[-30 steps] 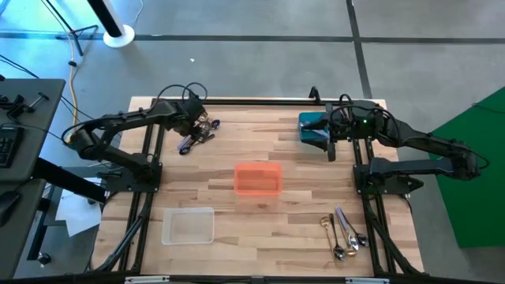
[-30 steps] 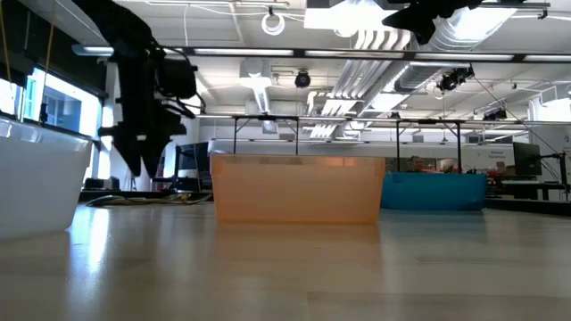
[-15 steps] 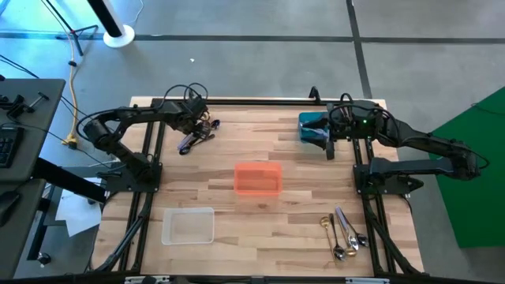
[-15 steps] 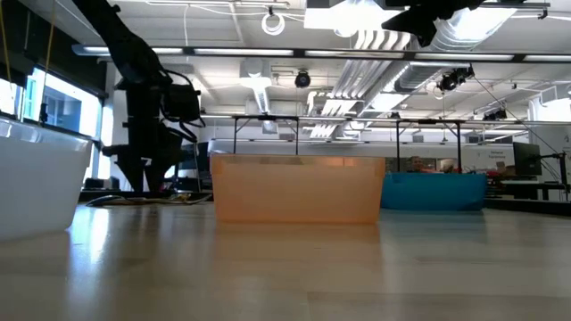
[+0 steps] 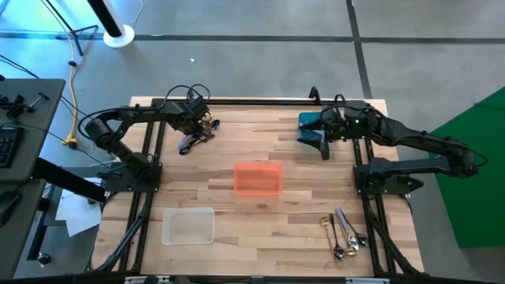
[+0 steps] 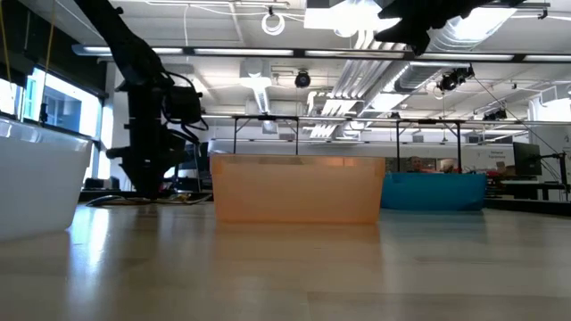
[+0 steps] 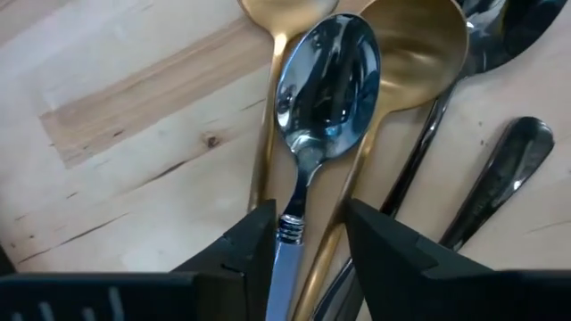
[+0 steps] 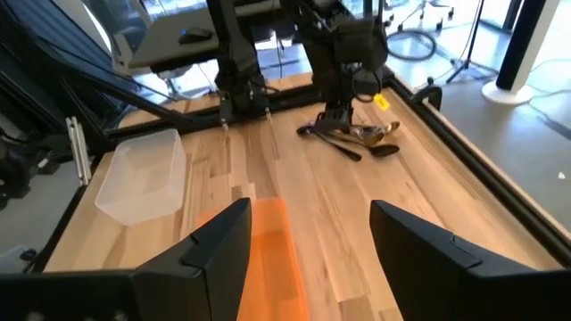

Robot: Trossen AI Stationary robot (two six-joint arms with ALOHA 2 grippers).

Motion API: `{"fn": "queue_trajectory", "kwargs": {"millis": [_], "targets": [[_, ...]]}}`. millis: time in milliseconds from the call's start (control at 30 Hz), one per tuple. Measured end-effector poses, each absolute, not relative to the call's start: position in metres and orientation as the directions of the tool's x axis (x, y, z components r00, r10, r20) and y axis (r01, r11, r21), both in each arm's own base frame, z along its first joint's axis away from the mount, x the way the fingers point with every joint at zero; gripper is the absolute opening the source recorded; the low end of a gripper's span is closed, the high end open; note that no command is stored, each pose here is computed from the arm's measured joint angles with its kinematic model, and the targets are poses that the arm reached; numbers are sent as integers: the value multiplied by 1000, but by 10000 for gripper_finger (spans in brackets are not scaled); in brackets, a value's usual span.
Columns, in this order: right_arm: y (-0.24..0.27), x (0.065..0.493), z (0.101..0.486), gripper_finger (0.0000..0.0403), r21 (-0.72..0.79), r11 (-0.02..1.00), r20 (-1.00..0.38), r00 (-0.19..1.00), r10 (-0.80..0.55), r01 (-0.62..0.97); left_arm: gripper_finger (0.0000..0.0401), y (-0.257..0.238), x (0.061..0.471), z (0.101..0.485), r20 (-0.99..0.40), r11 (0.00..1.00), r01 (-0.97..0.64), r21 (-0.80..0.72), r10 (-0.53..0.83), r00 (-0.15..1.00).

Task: Sort silverware by color (type)
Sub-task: Put the top violet spoon into the blue bin

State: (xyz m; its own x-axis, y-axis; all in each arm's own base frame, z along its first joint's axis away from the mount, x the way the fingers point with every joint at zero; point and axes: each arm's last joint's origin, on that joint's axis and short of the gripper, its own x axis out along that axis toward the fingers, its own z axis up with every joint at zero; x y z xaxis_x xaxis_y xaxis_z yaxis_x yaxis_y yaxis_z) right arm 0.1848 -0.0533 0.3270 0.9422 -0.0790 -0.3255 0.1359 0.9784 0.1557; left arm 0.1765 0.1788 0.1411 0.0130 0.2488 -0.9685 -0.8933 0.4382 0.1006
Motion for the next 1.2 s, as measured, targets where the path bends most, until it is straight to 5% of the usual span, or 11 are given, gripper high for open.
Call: {"fn": "queue_trajectory", "kwargs": {"millis": [900,1200], "targets": [[-56,196,319,215,193,973,-358,932,-53,129,73,187,167,140,-980,468,-883,40,189,56],[-56,196,319,215,194,972,-358,932,-53,130,10,186,167,142,-979,477,-878,40,194,60]]}}
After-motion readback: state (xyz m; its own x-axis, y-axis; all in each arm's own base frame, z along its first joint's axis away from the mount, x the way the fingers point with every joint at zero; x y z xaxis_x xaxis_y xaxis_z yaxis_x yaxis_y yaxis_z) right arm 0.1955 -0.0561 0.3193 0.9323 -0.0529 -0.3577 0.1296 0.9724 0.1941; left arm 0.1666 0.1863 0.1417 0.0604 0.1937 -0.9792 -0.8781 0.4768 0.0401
